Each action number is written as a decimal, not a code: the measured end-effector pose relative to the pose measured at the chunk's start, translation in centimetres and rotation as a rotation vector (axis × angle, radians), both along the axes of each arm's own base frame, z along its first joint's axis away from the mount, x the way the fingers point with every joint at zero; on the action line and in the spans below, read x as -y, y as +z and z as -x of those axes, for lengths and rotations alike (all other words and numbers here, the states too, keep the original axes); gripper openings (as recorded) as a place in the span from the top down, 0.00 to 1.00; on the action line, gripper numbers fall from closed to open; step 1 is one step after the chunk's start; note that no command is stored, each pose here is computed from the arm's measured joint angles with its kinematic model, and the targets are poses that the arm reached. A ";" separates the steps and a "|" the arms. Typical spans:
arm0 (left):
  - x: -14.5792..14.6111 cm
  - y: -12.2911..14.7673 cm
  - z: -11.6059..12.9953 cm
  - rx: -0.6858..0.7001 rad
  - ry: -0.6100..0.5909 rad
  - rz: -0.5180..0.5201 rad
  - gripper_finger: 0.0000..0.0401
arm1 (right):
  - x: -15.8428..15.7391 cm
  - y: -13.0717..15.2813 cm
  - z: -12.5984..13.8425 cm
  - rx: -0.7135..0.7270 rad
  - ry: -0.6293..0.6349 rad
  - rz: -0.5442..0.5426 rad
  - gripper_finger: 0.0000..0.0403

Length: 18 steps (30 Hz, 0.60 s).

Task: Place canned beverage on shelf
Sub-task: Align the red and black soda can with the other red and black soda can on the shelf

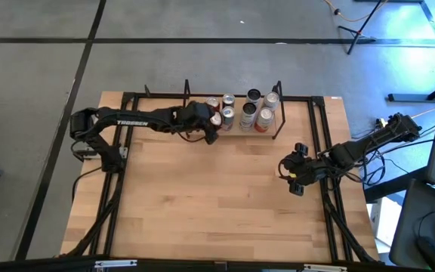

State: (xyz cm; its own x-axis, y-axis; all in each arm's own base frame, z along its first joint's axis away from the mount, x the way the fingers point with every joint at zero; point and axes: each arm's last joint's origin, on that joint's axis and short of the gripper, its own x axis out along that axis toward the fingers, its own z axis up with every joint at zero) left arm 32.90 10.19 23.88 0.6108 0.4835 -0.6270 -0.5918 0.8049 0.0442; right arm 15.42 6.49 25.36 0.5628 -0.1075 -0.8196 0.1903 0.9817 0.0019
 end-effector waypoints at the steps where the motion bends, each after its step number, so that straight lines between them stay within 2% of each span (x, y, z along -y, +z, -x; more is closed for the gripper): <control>1: -0.3 0.1 0.0 0.012 0.005 0.001 0.32 | 0.0 0.0 0.0 0.003 -0.002 0.003 0.38; 10: -2.2 -0.5 0.1 0.034 0.026 0.033 0.31 | 0.1 0.0 -0.1 0.017 -0.021 0.034 0.38; 18: -2.3 -1.0 0.0 0.012 0.010 0.051 0.26 | 0.1 0.1 -0.1 0.020 -0.023 0.038 0.38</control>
